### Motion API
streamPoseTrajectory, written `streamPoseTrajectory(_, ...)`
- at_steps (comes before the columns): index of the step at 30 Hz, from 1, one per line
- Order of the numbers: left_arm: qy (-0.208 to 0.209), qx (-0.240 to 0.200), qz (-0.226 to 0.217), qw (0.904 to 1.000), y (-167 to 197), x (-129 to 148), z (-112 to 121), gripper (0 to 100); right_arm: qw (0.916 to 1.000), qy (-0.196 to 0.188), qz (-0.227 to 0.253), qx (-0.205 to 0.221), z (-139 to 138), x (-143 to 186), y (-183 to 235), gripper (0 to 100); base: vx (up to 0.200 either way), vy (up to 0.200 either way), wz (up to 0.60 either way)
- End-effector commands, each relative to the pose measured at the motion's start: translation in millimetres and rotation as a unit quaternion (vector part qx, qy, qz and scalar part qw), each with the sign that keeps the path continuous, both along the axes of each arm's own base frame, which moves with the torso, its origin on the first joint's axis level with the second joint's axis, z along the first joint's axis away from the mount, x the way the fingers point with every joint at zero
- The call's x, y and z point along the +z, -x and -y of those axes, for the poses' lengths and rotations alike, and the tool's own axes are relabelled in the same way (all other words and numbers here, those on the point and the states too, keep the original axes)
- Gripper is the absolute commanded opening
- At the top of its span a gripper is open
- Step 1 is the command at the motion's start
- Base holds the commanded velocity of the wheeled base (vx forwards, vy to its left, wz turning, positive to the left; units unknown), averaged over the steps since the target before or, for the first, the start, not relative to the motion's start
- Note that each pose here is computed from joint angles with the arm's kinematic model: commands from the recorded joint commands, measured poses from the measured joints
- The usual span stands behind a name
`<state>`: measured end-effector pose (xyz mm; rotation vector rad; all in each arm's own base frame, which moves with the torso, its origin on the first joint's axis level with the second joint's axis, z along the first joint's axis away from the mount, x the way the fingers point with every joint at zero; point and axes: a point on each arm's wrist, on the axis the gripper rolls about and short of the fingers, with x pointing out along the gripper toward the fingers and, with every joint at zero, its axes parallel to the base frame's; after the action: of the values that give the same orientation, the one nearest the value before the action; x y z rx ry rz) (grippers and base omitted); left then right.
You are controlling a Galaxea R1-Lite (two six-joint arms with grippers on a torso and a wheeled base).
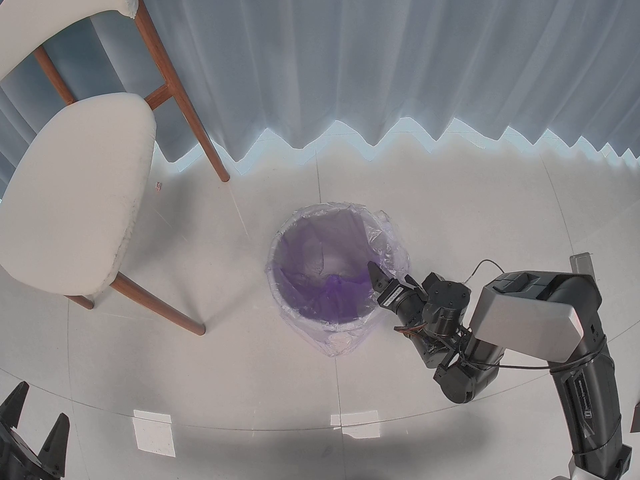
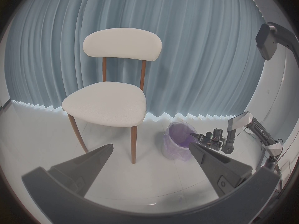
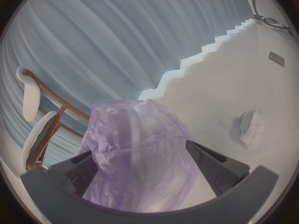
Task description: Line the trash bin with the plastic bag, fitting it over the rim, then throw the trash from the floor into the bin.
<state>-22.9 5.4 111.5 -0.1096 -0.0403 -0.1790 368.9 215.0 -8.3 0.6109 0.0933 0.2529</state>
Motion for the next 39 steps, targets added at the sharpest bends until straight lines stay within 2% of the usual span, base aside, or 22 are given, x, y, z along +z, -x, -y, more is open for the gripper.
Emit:
streamPoseTrajectory(1, 0.002, 0.001, 0.007, 1.0000, 0, 2, 0, 100, 1.0000, -0.005, -0.001, 0.000, 13, 28, 20, 100, 0.000, 0.000, 0.00)
streamPoseTrajectory(7, 0.001, 0.000, 0.006, 1.0000, -1, 1, 0, 100, 0.9991, -0.033, -0.025, 0.010, 28, 48, 44, 100, 0.000, 0.000, 0.00)
streamPoseTrajectory(18, -0.002, -0.002, -0.005, 1.0000, -3, -6, 1, 100, 0.9945, -0.080, -0.053, 0.041, 25, 37, 39, 100, 0.000, 0.000, 0.00)
streamPoseTrajectory(22, -0.001, -0.002, -0.005, 1.0000, -3, -6, 1, 100, 0.9870, -0.119, -0.089, 0.063, 28, 38, 36, 100, 0.000, 0.000, 0.00)
streamPoseTrajectory(27, -0.002, -0.001, -0.005, 1.0000, -3, -6, 1, 100, 0.9795, -0.167, -0.106, 0.037, 43, 43, 19, 100, 0.000, 0.000, 0.00)
streamPoseTrajectory(32, -0.002, -0.001, -0.005, 1.0000, -3, -6, 1, 100, 0.9765, -0.183, -0.112, 0.013, 61, 44, 11, 100, 0.000, 0.000, 0.00)
streamPoseTrajectory(36, -0.004, -0.001, -0.010, 0.9999, -3, -9, 1, 100, 0.9654, -0.199, -0.164, 0.042, 73, 36, 27, 100, 0.000, 0.000, 0.00)
streamPoseTrajectory(37, -0.004, -0.001, -0.010, 0.9999, -3, -9, 1, 100, 0.9654, -0.199, -0.164, 0.042, 73, 36, 27, 100, 0.000, 0.000, 0.00)
streamPoseTrajectory(39, -0.004, 0.000, -0.011, 0.9999, -3, -9, 1, 100, 0.9580, -0.215, -0.182, 0.055, 74, 34, 31, 100, 0.000, 0.000, 0.00)
